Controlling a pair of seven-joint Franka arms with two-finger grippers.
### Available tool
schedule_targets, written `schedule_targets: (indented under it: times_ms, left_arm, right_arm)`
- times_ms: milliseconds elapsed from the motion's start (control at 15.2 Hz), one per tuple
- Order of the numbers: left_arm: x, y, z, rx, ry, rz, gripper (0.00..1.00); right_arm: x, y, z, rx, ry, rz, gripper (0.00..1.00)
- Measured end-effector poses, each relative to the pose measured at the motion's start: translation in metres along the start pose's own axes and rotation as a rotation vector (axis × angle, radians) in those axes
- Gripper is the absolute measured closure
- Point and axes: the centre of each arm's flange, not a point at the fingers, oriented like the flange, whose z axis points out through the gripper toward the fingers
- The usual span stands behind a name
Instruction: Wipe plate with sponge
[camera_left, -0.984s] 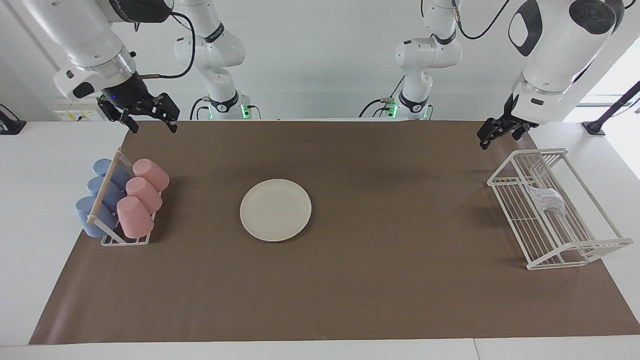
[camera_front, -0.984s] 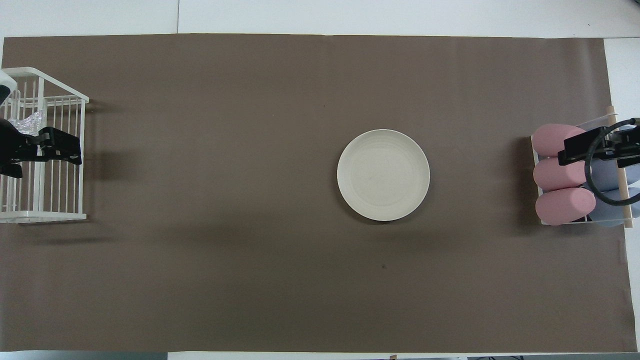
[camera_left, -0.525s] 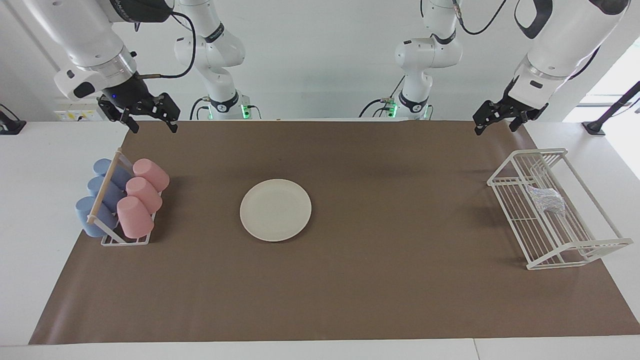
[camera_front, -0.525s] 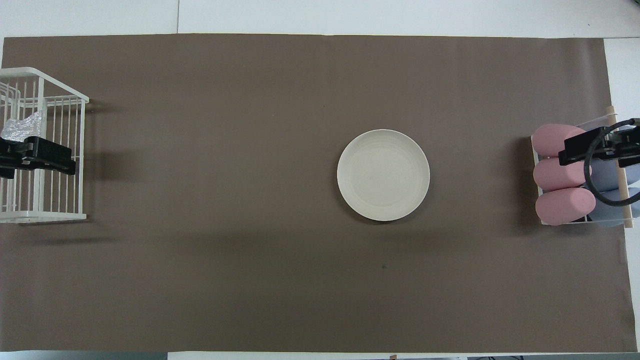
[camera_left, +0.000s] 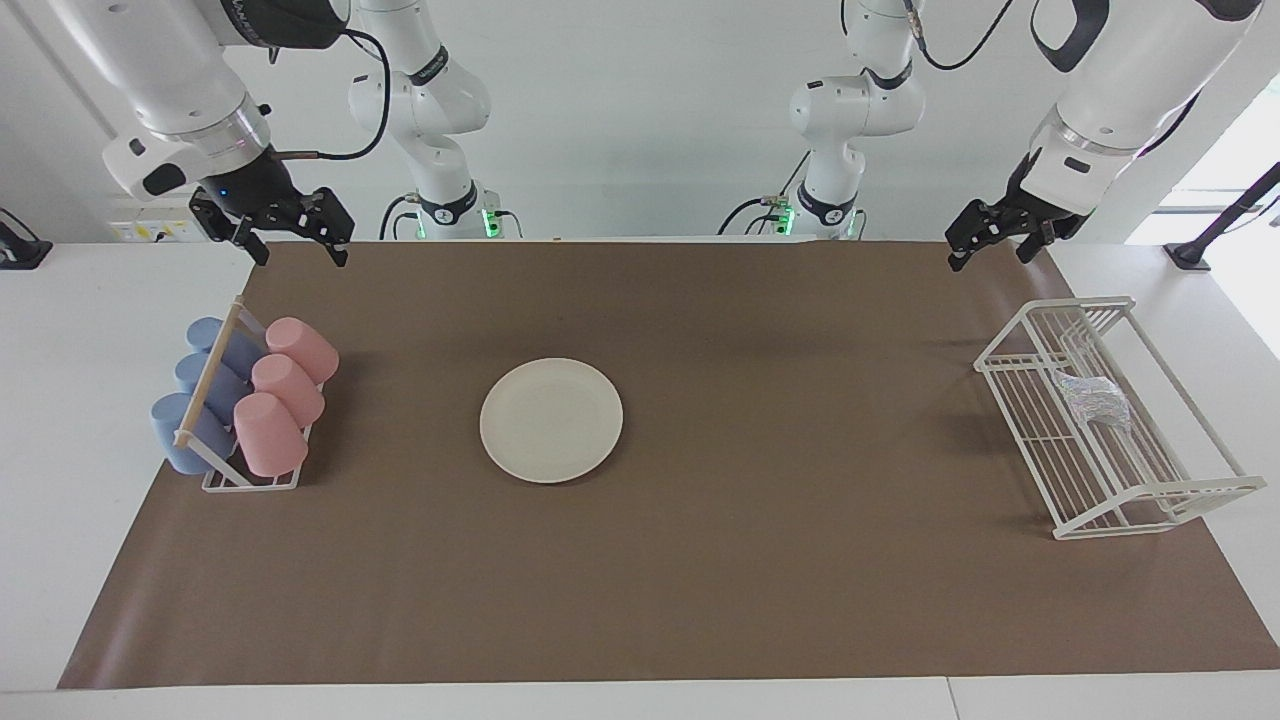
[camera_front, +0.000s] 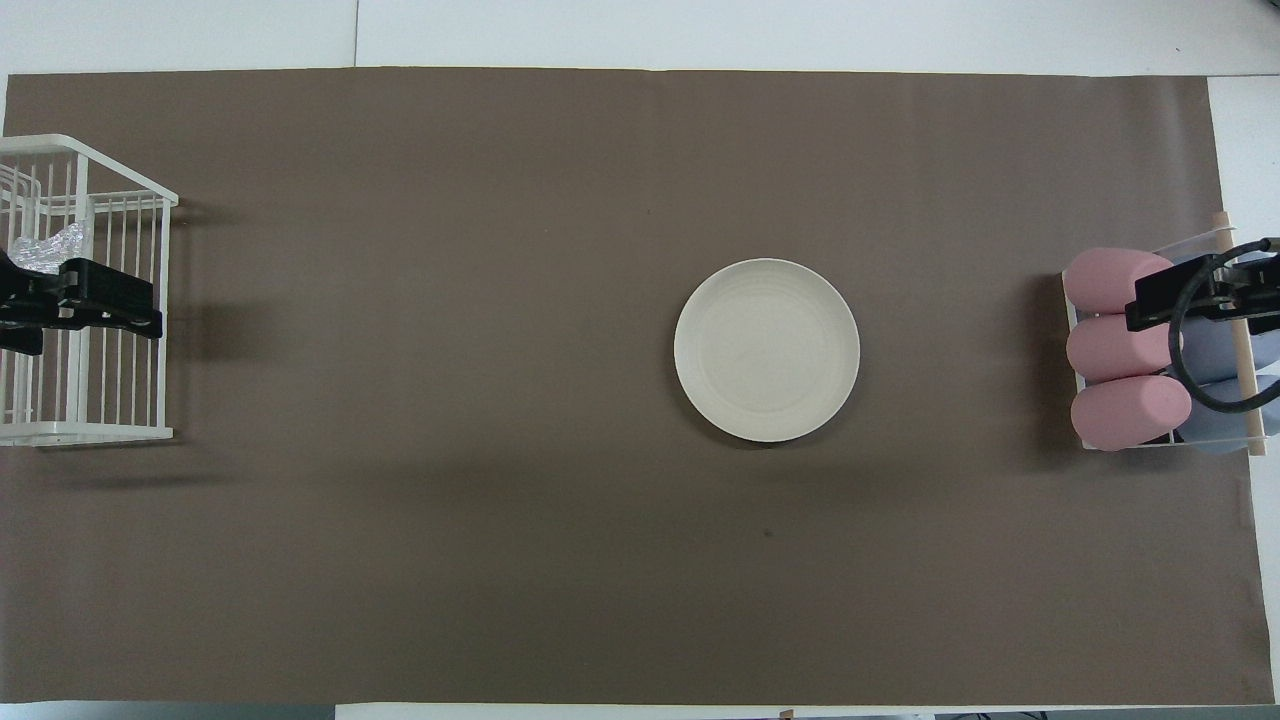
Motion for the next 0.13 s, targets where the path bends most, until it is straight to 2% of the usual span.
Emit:
schedule_targets:
  times_ms: [131]
  left_arm:
    - [0.0002,-0.0010,-0.0001,-0.001,0.001,-0.007,0.00]
  right_arm:
    - [0.0000,0.0000,0.0000,0.000,0.000,0.000,0.00]
